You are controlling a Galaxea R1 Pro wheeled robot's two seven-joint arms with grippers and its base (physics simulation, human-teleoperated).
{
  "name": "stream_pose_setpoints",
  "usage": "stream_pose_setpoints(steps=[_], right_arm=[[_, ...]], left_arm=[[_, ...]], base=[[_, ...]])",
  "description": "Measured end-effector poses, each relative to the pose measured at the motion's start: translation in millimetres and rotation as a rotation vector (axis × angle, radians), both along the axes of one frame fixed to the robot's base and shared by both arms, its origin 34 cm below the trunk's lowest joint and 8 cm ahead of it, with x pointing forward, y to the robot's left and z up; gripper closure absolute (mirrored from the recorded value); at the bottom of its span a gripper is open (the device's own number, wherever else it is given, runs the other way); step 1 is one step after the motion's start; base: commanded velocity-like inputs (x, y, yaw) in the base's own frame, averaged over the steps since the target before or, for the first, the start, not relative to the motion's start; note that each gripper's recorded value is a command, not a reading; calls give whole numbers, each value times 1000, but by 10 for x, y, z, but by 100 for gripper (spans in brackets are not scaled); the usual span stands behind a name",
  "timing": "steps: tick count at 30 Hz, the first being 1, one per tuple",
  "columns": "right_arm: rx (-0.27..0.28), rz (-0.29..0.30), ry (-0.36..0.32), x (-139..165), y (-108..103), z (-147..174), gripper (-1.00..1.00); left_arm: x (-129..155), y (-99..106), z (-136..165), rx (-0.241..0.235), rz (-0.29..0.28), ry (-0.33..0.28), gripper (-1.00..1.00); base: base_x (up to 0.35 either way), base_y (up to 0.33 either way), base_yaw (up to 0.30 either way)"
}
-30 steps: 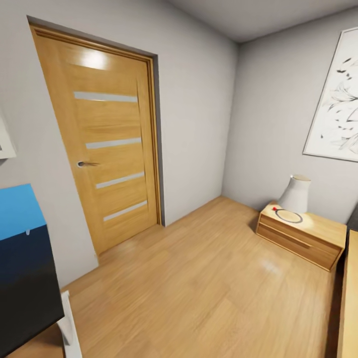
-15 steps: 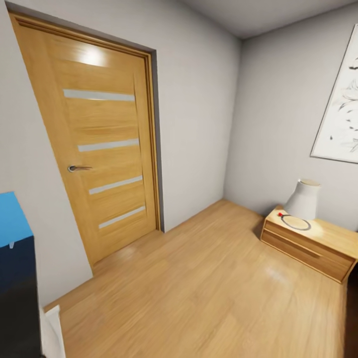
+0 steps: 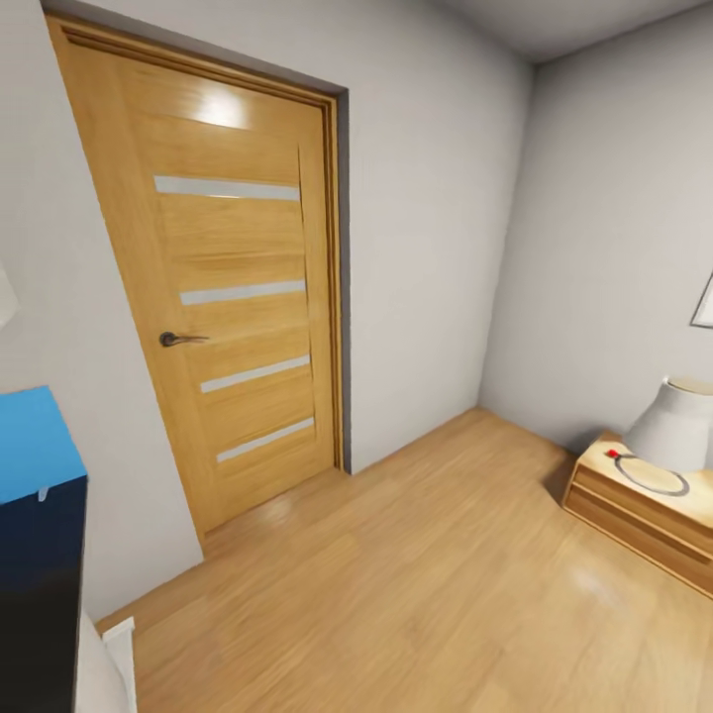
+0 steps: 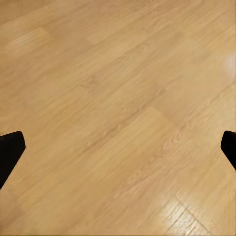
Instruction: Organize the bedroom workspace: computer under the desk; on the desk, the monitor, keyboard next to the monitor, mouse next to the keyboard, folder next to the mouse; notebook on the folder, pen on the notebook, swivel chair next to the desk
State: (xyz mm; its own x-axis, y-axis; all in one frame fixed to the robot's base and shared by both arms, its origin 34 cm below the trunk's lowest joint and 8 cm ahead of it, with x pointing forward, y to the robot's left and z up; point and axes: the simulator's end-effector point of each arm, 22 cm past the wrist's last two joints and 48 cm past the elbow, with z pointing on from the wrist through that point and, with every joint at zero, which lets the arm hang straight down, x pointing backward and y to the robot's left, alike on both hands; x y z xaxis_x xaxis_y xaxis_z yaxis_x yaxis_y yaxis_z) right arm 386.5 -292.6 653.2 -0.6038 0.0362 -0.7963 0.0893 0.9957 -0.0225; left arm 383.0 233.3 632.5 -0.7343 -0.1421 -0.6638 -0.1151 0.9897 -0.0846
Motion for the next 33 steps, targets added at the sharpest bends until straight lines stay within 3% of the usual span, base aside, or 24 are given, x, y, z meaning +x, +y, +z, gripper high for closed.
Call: stream_pose_setpoints(steps=[16, 21, 33], right_arm=[[-1, 2, -9, 16, 3, 16, -100], [-4, 3, -41, 50, 1, 71, -100], [-6, 5, -69, 61, 12, 113, -100]], left_arm=[[-27, 1, -18, 0, -1, 8, -100], [-31, 6, -21, 1, -1, 9, -100], [-27, 8, -20, 2, -1, 7, -100]], base=[[308, -154, 277], [253, -237, 285], [65, -282, 287]])
